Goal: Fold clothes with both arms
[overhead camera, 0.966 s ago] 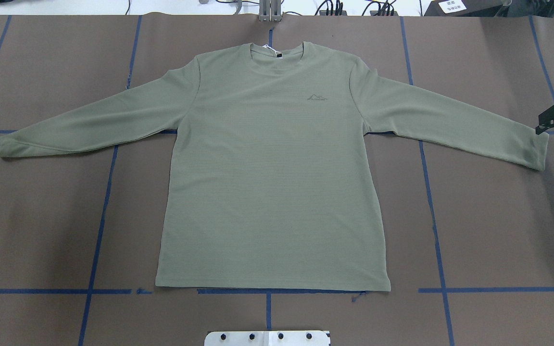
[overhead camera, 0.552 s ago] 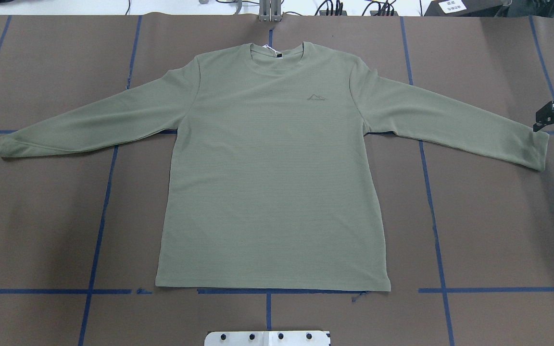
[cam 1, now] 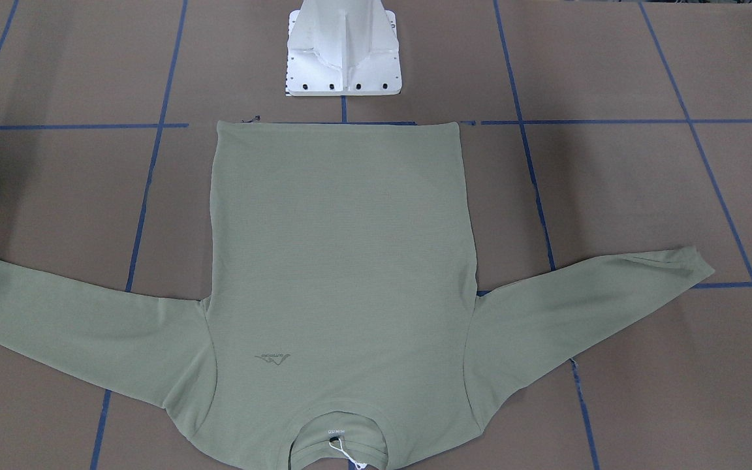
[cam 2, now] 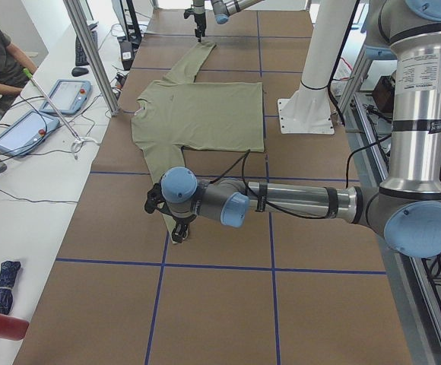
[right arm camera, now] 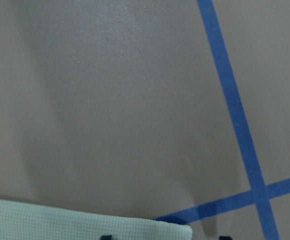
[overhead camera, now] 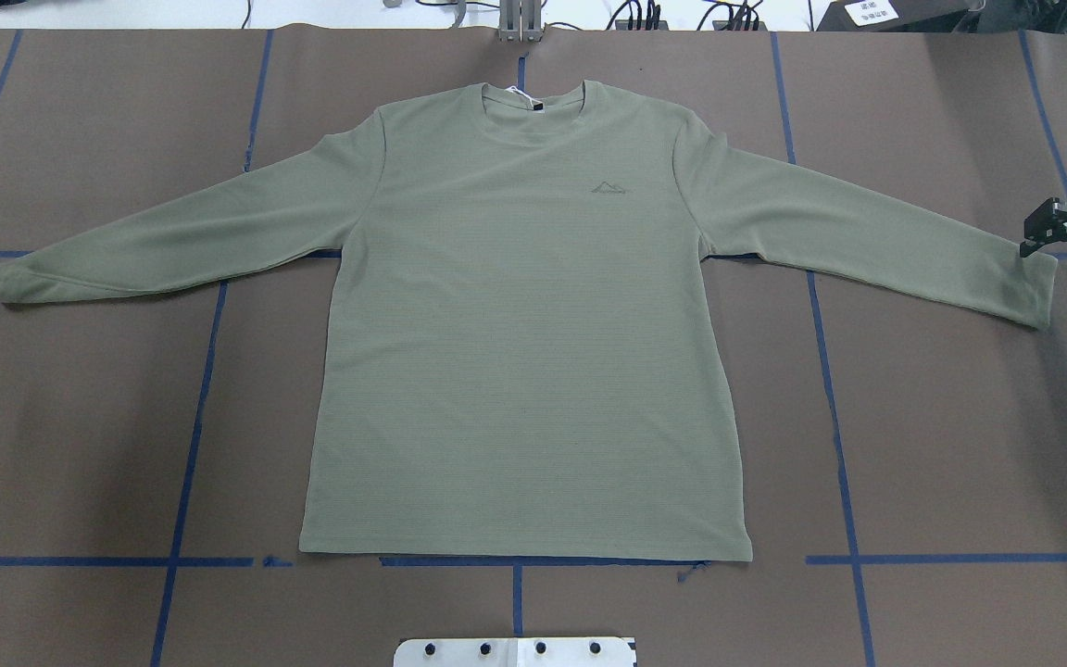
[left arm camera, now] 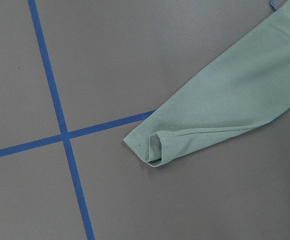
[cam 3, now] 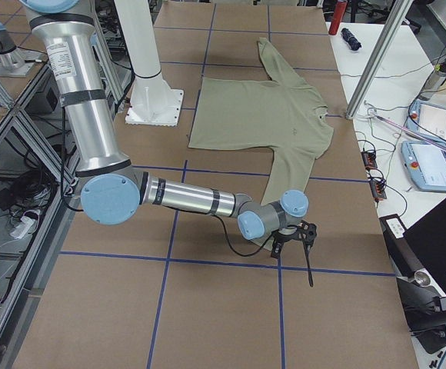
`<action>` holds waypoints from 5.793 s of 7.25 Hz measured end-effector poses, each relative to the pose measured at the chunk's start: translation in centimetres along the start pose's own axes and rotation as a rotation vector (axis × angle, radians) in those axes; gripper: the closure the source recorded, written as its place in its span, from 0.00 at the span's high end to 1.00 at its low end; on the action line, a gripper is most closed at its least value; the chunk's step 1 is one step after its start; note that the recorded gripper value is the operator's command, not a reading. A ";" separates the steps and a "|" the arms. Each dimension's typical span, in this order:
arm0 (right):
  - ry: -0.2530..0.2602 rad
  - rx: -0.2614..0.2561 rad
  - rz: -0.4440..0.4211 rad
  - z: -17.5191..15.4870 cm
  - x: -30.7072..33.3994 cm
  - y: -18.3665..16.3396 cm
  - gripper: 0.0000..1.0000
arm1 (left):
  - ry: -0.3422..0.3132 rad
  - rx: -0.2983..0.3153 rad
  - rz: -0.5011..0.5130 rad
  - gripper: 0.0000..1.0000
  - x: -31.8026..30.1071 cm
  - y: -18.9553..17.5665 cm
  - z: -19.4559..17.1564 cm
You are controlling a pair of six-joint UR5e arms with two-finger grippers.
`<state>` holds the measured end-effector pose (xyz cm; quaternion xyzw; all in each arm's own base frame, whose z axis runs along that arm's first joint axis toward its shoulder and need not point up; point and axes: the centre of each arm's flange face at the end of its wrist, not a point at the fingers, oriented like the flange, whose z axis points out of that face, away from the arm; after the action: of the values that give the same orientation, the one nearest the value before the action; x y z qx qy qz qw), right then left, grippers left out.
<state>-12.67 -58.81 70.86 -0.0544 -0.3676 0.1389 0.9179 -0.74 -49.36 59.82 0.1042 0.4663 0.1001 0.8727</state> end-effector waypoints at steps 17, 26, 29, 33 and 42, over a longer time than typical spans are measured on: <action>-0.342 0.153 0.251 -18.4 -58.5 13.2 0.00 | 0.000 0.011 0.016 1.00 0.9 -0.2 -0.6; -0.379 0.293 0.158 -11.3 -79.4 22.4 0.00 | 0.000 0.006 0.010 1.00 0.6 0.1 -0.4; -0.398 0.297 0.147 -11.1 -80.5 23.1 0.00 | 0.000 0.004 0.007 1.00 0.5 0.2 -0.3; -0.396 0.321 0.152 -9.8 -81.0 22.9 0.08 | 0.000 -0.002 0.000 1.00 0.2 0.9 -0.1; -0.493 0.309 0.157 -11.7 -78.5 24.3 1.00 | -0.022 -0.005 -0.048 0.99 2.5 -2.7 5.9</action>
<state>-64.07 -58.75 5.72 0.0928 -0.5485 0.2726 0.7850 5.81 -51.82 60.30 0.0919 0.4590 0.0793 0.8801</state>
